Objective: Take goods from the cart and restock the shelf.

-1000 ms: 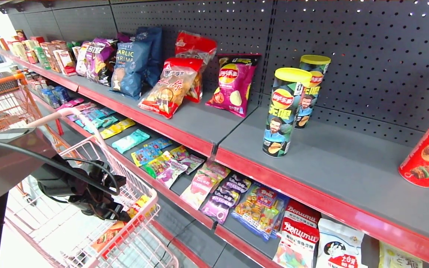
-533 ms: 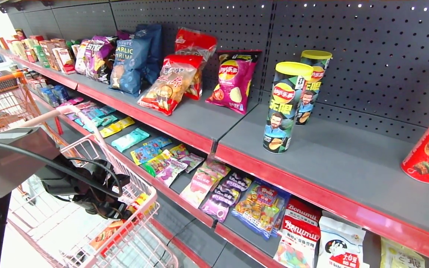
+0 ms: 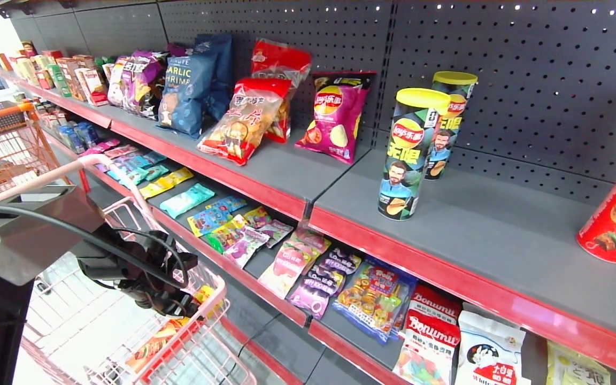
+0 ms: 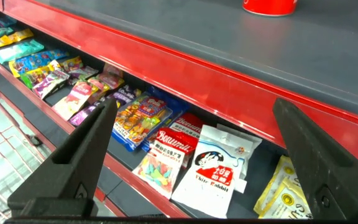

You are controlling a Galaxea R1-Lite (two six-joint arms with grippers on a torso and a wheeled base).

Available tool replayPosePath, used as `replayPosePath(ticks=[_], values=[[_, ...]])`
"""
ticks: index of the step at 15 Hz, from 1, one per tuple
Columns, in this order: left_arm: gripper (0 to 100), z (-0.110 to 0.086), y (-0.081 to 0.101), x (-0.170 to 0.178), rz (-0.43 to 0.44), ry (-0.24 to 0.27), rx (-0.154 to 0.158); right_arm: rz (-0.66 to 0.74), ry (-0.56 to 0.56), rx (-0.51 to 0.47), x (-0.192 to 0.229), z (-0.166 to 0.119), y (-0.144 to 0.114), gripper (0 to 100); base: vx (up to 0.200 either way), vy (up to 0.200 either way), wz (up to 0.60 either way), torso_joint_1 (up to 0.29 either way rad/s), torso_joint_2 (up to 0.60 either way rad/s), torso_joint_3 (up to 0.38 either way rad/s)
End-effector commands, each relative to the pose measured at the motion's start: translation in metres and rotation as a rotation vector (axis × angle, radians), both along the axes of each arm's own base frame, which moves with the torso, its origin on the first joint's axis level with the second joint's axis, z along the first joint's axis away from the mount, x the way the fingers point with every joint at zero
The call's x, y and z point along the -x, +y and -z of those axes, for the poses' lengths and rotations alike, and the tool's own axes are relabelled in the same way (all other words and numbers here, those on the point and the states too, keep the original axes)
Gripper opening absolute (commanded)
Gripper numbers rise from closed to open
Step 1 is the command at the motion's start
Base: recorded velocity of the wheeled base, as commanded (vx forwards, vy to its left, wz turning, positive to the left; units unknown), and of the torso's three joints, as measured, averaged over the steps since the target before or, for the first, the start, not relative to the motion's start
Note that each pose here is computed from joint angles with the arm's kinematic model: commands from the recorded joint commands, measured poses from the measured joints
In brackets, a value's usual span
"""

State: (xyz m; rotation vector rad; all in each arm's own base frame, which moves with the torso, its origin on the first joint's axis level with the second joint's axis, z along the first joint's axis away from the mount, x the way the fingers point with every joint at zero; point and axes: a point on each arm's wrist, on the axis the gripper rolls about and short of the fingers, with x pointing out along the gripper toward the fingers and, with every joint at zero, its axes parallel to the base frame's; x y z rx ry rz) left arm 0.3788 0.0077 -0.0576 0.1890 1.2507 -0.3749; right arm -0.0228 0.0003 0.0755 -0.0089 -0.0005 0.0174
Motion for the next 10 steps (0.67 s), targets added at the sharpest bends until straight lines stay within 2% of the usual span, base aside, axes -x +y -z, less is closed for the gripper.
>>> replayPosePath(ticks=[1, 10], values=[[100, 0.0011, -0.0001, -0.0002, 0.002, 0.001, -0.002, -0.001, 0.0, 0.0, 0.0, 0.0, 0.0, 100, 0.0, 0.0, 0.0, 0.0, 0.0, 0.0], [100, 0.003, -0.0024, 0.0025, 0.012, 0.017, -0.006, -0.001, 0.0, 0.0, 0.0, 0.0, 0.0, 100, 0.0, 0.0, 0.0, 0.0, 0.0, 0.0]])
